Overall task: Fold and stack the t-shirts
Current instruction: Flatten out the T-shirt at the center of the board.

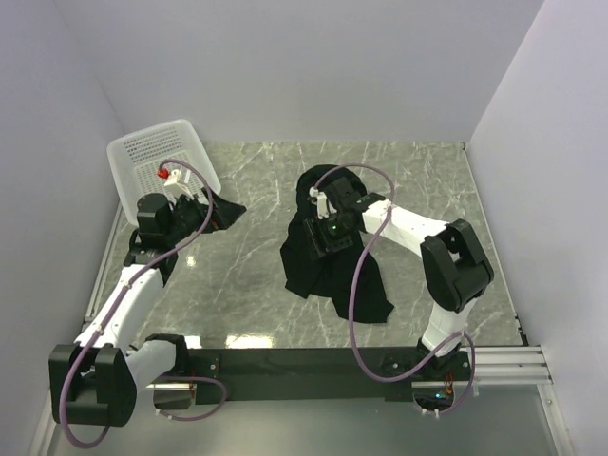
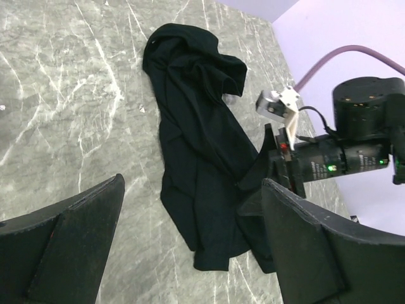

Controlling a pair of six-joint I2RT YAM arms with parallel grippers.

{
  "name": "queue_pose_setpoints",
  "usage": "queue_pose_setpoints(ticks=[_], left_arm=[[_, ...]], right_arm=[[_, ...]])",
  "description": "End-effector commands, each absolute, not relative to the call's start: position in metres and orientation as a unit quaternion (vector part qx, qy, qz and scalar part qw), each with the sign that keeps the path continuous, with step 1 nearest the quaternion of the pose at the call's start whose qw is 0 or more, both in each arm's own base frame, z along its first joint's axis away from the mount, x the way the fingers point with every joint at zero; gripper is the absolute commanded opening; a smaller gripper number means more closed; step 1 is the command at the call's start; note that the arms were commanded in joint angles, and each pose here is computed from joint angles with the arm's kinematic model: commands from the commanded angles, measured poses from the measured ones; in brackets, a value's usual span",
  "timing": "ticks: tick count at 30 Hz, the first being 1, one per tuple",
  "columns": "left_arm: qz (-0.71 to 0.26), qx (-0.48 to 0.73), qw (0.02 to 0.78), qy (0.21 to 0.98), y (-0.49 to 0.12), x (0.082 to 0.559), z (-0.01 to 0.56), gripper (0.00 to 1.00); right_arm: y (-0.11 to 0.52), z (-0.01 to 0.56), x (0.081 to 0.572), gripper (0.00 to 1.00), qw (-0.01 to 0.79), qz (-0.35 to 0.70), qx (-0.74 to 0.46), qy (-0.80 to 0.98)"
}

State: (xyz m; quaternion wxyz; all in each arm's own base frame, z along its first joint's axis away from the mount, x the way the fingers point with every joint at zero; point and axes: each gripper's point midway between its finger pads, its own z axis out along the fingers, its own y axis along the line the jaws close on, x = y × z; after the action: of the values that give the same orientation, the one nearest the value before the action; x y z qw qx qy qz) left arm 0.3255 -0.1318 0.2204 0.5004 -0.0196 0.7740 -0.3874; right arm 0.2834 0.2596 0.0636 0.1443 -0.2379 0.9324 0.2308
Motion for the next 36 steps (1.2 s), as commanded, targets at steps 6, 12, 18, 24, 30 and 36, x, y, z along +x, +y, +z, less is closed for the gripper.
queue_pose_setpoints(ticks=[6, 12, 18, 24, 30, 36], left_arm=[[-0.389, -0.012, 0.519, 0.761, -0.132, 0.317, 0.231, 0.94], [-0.390, -0.017, 0.520, 0.759, -0.131, 0.313, 0.229, 0.94], [-0.388, -0.015, 0.518, 0.762, -0.132, 0.314, 0.232, 0.94], [-0.384, -0.012, 0.523, 0.761, -0.130, 0.314, 0.237, 0.94], [-0.388, -0.015, 0.526, 0.757, -0.131, 0.313, 0.238, 0.94], [-0.392, -0.006, 0.523, 0.757, -0.134, 0.318, 0.237, 0.94]], right_arm=[[0.248, 0.049, 0.296, 0.63, 0.150, 0.179, -0.190, 0.954], [0.240, 0.042, 0.294, 0.59, 0.147, 0.161, -0.179, 0.959], [0.255, 0.034, 0.300, 0.52, 0.125, 0.179, -0.171, 0.961], [0.260, 0.047, 0.309, 0.18, 0.140, 0.196, -0.169, 0.956], [0.239, 0.106, 0.316, 0.00, 0.210, 0.200, -0.201, 0.936], [0.204, 0.158, 0.312, 0.00, 0.278, 0.188, -0.300, 0.893]])
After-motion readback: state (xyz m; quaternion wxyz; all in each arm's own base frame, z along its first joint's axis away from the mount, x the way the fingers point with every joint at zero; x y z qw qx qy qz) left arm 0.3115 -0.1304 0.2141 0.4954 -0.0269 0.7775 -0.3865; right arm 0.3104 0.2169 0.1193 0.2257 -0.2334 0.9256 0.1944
